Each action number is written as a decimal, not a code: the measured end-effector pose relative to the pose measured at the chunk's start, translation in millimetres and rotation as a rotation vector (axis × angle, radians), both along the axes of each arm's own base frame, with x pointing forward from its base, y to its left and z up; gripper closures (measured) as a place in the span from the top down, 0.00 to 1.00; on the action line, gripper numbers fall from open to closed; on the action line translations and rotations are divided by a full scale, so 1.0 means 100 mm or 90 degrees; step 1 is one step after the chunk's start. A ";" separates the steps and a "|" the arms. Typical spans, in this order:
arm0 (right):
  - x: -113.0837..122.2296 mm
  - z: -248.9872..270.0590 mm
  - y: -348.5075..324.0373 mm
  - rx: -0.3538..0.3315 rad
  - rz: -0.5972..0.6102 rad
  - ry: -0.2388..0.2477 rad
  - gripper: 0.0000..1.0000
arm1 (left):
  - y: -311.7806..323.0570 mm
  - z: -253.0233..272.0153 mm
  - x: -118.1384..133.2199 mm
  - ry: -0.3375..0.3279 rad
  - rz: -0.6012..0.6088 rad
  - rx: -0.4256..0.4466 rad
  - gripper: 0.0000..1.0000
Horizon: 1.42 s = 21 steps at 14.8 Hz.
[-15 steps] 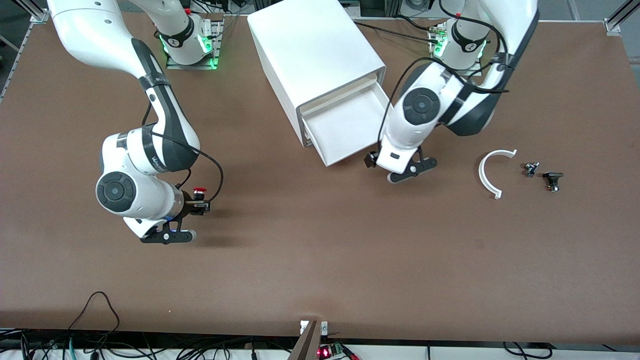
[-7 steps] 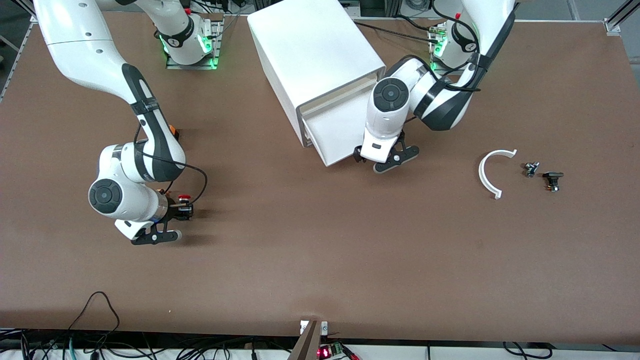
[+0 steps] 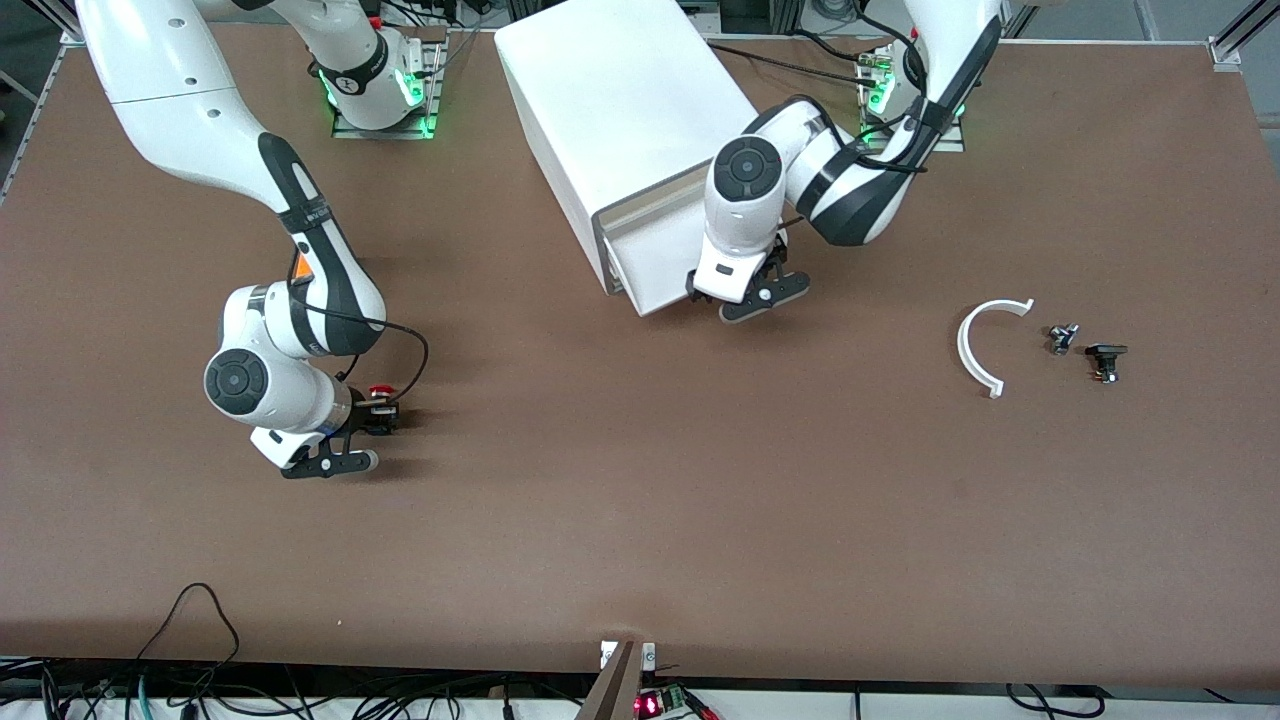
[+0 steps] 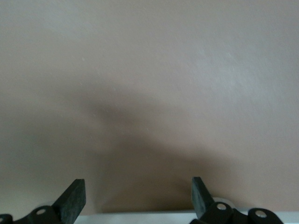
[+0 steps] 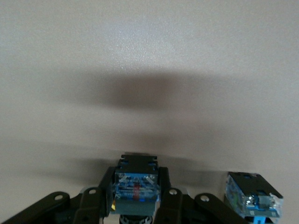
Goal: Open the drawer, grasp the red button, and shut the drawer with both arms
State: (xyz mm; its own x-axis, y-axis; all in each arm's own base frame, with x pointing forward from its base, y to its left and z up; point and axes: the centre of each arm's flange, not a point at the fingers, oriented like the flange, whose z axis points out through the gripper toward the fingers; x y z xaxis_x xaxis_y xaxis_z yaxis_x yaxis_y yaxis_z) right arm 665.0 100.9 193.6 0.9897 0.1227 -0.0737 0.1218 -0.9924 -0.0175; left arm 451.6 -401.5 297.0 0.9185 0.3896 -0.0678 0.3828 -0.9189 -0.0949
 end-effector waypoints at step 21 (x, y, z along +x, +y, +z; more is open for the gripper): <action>-0.06 2.93 0.03 0.013 0.007 -0.153 1.00 | -0.28 0.30 -0.36 0.125 -0.011 -0.058 1.00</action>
